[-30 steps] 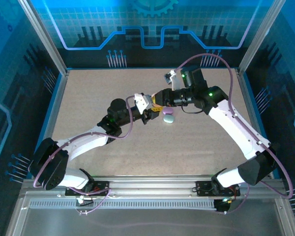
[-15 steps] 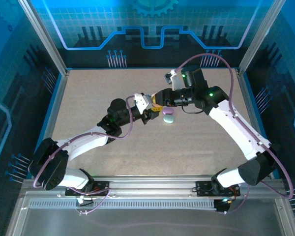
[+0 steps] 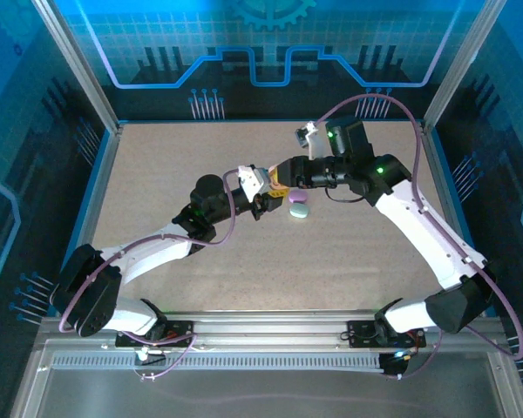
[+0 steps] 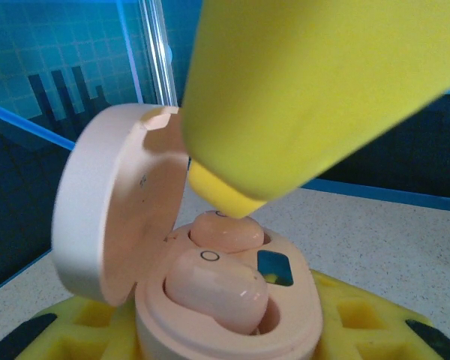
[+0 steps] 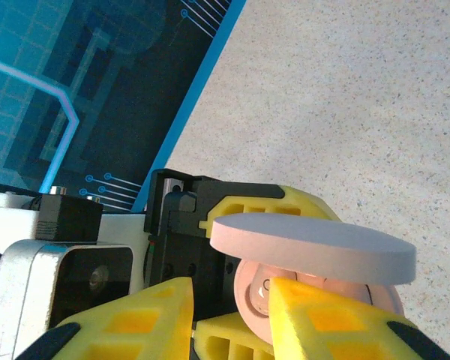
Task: Insert the wireless bluetooth earbuds into the charging case
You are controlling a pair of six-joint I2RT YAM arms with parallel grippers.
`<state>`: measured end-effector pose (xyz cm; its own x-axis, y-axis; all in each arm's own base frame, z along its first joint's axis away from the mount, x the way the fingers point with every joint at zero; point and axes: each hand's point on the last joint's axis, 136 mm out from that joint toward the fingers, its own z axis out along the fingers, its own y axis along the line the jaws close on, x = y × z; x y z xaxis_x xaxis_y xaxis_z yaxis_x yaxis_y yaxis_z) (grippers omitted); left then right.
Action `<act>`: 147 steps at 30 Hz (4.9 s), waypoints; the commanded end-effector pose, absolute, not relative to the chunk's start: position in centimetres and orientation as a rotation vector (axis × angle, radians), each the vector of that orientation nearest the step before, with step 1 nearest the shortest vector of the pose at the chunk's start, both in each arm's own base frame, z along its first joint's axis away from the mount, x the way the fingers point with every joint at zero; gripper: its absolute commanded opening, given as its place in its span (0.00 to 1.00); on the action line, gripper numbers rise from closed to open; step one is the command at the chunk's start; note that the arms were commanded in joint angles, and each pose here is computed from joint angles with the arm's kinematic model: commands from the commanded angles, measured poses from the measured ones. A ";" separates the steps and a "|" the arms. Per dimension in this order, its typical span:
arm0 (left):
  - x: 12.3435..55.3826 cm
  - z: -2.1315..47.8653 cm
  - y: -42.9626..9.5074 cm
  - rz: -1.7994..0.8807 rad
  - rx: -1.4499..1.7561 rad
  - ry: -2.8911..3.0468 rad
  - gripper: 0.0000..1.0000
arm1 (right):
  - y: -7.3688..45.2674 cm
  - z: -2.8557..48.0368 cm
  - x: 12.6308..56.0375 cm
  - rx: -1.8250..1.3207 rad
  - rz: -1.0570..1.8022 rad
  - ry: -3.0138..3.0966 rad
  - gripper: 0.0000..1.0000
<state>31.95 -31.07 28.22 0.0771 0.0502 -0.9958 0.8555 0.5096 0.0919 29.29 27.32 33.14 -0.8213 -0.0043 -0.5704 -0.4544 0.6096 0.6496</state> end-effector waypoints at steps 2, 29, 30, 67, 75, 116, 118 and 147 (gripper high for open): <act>31.6 30.5 -31.4 -0.733 0.860 1.289 0.28 | 27.4 35.4 28.2 -0.430 1.166 2.200 0.34; 29.0 31.5 -33.3 -0.949 0.958 1.224 0.28 | 15.4 33.3 31.5 0.302 1.085 2.022 0.67; 28.7 31.5 -33.6 -0.969 0.973 1.223 0.28 | 15.7 33.2 31.6 0.304 1.111 2.028 0.67; 29.3 32.5 -33.8 -0.969 0.932 1.215 0.29 | 22.1 32.3 27.7 -0.163 1.355 2.327 0.62; 28.8 33.5 -33.9 -1.018 0.928 1.181 0.31 | 23.2 32.4 26.4 -0.229 1.703 2.293 0.55; 31.2 33.0 -27.3 -0.658 0.674 1.281 0.86 | 20.1 12.0 30.6 0.314 1.298 2.644 0.13; 31.4 33.0 -27.0 -0.646 0.660 1.287 0.86 | 21.0 9.9 30.4 0.317 1.278 2.702 0.14; 32.6 32.1 -26.1 -0.591 0.626 1.356 0.95 | 17.0 6.0 30.8 0.358 0.740 2.836 0.60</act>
